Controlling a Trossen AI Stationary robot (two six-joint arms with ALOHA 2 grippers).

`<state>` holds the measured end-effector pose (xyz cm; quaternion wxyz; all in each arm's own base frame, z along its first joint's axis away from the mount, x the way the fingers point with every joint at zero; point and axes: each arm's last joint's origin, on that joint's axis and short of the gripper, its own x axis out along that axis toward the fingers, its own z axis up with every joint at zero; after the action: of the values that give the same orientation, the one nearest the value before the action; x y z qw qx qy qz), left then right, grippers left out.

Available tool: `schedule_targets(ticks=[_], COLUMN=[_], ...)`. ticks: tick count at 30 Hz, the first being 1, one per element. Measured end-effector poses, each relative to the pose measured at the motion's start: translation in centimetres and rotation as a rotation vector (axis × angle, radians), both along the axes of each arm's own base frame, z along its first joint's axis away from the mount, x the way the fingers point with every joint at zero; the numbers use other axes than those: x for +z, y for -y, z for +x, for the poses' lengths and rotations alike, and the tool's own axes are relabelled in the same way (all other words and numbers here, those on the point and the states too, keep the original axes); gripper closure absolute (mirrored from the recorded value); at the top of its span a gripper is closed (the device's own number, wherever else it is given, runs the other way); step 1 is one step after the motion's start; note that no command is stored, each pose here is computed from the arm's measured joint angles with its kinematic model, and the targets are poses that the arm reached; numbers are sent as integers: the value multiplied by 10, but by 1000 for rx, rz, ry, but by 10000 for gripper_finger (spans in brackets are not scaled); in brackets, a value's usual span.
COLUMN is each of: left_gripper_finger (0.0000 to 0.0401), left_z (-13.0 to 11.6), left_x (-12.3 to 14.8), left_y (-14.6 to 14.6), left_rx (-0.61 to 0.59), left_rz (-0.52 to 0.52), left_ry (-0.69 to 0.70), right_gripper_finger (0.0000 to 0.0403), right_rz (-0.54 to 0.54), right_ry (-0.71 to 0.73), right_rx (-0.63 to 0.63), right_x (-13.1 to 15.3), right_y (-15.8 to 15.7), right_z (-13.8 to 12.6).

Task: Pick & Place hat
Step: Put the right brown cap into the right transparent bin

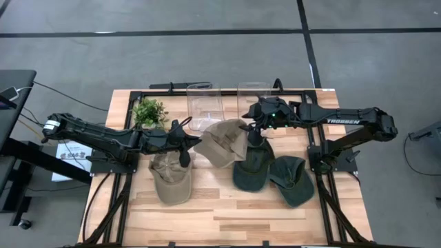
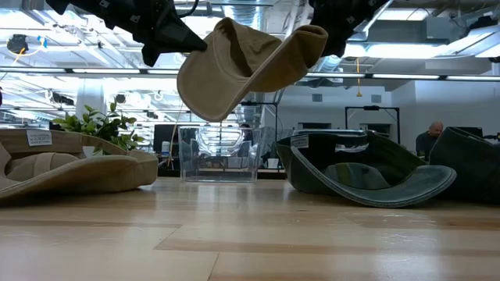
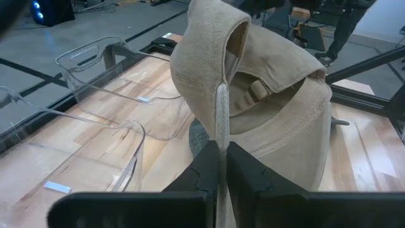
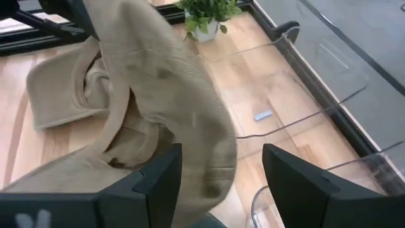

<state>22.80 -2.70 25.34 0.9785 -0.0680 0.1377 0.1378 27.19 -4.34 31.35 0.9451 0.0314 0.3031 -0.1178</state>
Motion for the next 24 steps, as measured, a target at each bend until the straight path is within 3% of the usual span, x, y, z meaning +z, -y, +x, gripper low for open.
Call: schedule_targets(ticks=[10, 17, 24], left_gripper_finger=[384, 384, 384], left_z=[0, 0, 0], left_x=[0, 0, 0], left_y=[0, 0, 0], left_rx=[0, 0, 0], left_rz=[0, 0, 0], left_ry=[0, 0, 0], right_gripper_finger=[210, 227, 245], right_rz=[-19, -37, -66], right_ry=[-22, -58, -64], right_rx=[23, 139, 159], right_x=[-1, -4, -4], right_y=[1, -2, -2], right_z=[-1, -2, -3])
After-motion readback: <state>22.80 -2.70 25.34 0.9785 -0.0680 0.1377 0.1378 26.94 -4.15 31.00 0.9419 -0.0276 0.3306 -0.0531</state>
